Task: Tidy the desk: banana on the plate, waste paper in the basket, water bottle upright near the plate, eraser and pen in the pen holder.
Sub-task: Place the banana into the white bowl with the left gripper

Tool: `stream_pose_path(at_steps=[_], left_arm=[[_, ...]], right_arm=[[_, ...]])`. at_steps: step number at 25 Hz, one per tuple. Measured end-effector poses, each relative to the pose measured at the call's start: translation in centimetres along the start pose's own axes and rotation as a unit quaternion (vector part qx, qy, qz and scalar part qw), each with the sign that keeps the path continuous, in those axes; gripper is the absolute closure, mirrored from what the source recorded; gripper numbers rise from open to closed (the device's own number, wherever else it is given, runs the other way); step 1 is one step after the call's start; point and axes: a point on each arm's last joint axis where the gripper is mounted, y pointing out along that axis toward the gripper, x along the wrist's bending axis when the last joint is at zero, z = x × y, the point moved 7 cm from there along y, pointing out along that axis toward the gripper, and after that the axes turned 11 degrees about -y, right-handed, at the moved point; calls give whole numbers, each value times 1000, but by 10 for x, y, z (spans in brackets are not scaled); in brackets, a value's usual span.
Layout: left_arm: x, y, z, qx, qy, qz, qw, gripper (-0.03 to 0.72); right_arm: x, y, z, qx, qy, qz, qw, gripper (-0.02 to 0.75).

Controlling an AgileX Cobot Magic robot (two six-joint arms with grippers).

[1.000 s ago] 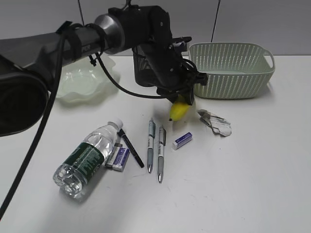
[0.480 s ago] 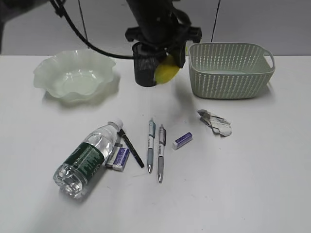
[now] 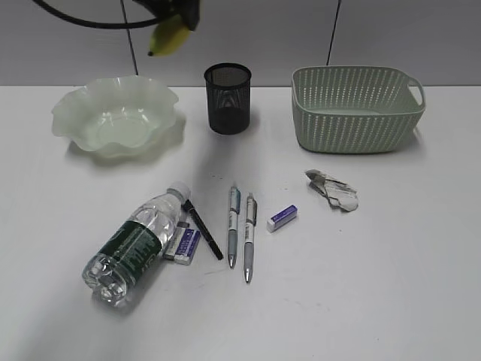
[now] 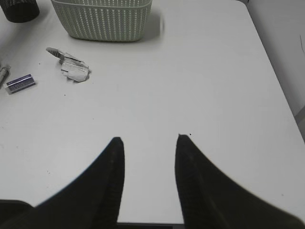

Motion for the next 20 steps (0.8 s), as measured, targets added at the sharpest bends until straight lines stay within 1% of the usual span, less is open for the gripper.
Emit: stream_pose_path(at_steps=[2,5,7,9,13,15,17,19,20], left_arm=[[32,8,-8,0,-26,-23,999,371],[75,28,-12,13,-61,-52,997,371],[96,46,-9,31,-84,-59,994,371],[114,70,0,59,-113,-54,990,371],[133,115,22,117,-171,-23,978,371],[137,135,34,143,-193,-9,971,371],[137,148,42,161,-211,7,964,372],[135,155,47,171,-220,15,960,366],[134,155,47,172,-221,18,960,341]], right_arm=[[0,0,0,0,0,0,1000,440],[0,0,0,0,0,0,1000,440],[0,0,0,0,0,0,1000,440],[0,0,0,0,0,0,1000,440],[0,0,0,0,0,0,1000,440],[0,0,0,0,0,0,1000,440],[0,0,0,0,0,0,1000,440],[0,0,0,0,0,0,1000,440],[0,0,0,0,0,0,1000,440]])
